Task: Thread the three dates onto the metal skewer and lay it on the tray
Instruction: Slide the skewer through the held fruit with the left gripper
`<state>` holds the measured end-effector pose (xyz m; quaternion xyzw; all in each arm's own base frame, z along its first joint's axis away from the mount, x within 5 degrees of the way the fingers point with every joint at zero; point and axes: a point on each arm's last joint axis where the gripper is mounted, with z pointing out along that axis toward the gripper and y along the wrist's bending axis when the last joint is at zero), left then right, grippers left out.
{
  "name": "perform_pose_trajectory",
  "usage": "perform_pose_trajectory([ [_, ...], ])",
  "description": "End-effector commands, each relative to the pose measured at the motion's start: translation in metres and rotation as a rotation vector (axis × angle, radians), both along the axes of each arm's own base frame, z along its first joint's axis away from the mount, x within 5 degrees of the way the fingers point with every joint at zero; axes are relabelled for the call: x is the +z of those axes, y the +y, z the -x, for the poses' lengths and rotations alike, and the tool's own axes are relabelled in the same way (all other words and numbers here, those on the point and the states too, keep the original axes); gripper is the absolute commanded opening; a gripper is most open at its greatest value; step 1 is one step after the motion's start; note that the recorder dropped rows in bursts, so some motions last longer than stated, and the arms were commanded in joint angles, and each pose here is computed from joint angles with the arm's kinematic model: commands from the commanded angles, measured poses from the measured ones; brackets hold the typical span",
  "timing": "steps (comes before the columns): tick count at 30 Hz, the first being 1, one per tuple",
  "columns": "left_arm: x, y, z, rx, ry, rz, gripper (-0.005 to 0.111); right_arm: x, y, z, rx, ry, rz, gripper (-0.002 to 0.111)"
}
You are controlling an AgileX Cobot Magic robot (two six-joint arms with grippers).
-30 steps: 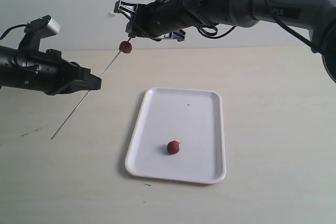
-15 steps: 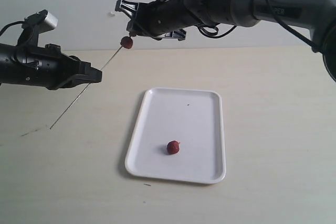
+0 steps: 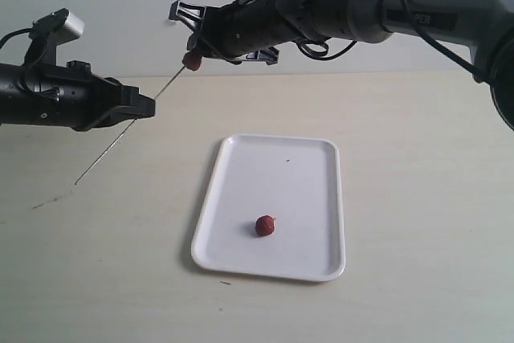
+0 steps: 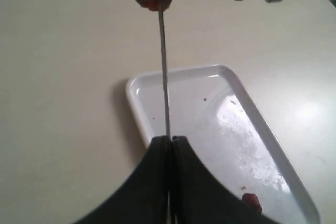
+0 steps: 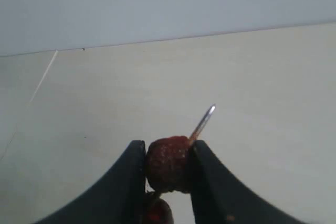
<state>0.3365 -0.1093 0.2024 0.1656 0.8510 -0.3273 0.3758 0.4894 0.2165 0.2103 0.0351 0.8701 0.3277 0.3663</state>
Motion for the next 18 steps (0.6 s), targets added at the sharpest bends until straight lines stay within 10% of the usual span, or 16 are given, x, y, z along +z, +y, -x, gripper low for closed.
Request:
perform_pose_trajectory([
  [1,0.0050,-0.0019,-0.0005,-0.003,-0.019,0.035,0.000,0.0017,0.0084,0.0068,0.058,0.026,0.004,0.028],
  [18,0.0066,-0.0030,-0.0005,-0.013,-0.034,0.048,0.000,0.0022,0.0136,0.0119,0.149,0.026,-0.004,0.029],
])
